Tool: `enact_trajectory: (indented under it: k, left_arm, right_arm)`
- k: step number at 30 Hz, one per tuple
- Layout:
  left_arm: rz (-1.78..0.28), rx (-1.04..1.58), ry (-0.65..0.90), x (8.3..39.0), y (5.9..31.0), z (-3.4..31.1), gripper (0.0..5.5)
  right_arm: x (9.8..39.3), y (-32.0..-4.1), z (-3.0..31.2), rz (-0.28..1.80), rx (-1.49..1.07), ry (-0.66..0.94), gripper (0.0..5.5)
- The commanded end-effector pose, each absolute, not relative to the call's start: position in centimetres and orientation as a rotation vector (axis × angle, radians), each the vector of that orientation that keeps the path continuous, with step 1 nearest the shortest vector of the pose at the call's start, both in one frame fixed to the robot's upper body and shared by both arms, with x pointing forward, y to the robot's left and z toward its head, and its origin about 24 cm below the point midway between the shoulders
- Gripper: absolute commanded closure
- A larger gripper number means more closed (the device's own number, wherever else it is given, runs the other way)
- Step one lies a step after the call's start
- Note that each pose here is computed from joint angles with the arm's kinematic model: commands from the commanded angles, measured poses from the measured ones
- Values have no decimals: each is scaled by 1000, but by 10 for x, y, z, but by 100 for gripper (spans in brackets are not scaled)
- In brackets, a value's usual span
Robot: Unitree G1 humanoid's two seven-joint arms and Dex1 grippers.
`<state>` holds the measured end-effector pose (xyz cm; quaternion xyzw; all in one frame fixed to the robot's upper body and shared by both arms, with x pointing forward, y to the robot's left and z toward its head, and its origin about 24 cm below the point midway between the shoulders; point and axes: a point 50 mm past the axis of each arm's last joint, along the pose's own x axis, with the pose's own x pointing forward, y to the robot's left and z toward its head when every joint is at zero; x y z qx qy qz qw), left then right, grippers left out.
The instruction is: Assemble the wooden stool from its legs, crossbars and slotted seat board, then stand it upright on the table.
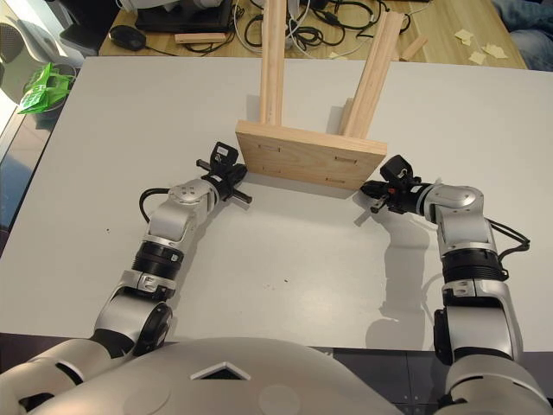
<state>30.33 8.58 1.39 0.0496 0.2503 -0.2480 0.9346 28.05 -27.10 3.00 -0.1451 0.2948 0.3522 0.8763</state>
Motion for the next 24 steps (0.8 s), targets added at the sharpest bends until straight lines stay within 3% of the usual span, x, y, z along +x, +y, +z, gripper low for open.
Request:
enact_trajectory:
  k: [1,24]
  left_arm:
    - [-511,91,544,299,85,8,549]
    - [-751,-92,472,284,66,26,549]
  right_arm:
    - [286,-265,32,747,-320,596,550]
    - [281,-251,46,862,-150,506,550]
